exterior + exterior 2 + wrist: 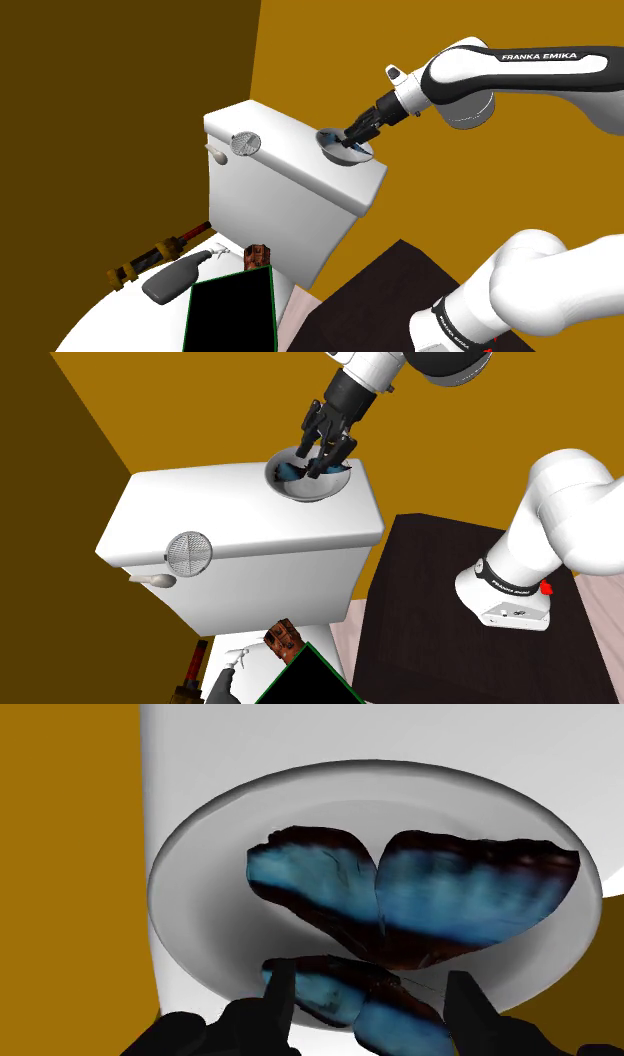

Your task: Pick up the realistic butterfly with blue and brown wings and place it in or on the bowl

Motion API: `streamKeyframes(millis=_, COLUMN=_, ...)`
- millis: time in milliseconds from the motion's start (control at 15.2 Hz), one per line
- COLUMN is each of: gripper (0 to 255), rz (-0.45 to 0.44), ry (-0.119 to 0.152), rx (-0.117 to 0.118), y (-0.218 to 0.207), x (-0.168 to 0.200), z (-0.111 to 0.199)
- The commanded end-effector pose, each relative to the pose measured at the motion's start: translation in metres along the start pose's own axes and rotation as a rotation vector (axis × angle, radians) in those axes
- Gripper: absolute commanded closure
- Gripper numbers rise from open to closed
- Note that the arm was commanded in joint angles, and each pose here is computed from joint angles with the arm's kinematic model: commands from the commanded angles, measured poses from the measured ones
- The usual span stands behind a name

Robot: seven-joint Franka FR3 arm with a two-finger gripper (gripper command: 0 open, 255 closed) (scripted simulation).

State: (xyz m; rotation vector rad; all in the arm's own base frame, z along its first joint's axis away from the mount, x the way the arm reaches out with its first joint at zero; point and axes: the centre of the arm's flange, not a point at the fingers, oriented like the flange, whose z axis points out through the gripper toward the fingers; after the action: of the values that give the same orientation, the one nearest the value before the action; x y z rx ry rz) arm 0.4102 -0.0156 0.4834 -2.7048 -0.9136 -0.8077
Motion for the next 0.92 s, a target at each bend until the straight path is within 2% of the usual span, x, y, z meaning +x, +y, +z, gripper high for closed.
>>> streamKeyframes(millis=0, gripper=0, rz=0.000, ry=0.000, rx=0.000, y=0.000, x=0.000, z=0.000)
streamKeyframes(millis=264, gripper=0, rz=0.000, ry=0.000, rx=0.000, y=0.000, x=0.000, z=0.000)
streamKeyframes(millis=528, gripper=0, rz=0.000, ry=0.000, rx=0.000, y=0.000, x=0.000, z=-0.050)
streamKeyframes(millis=858, gripper=0, rz=0.000, ry=0.000, rx=0.000, y=0.000, x=0.000, z=-0.050)
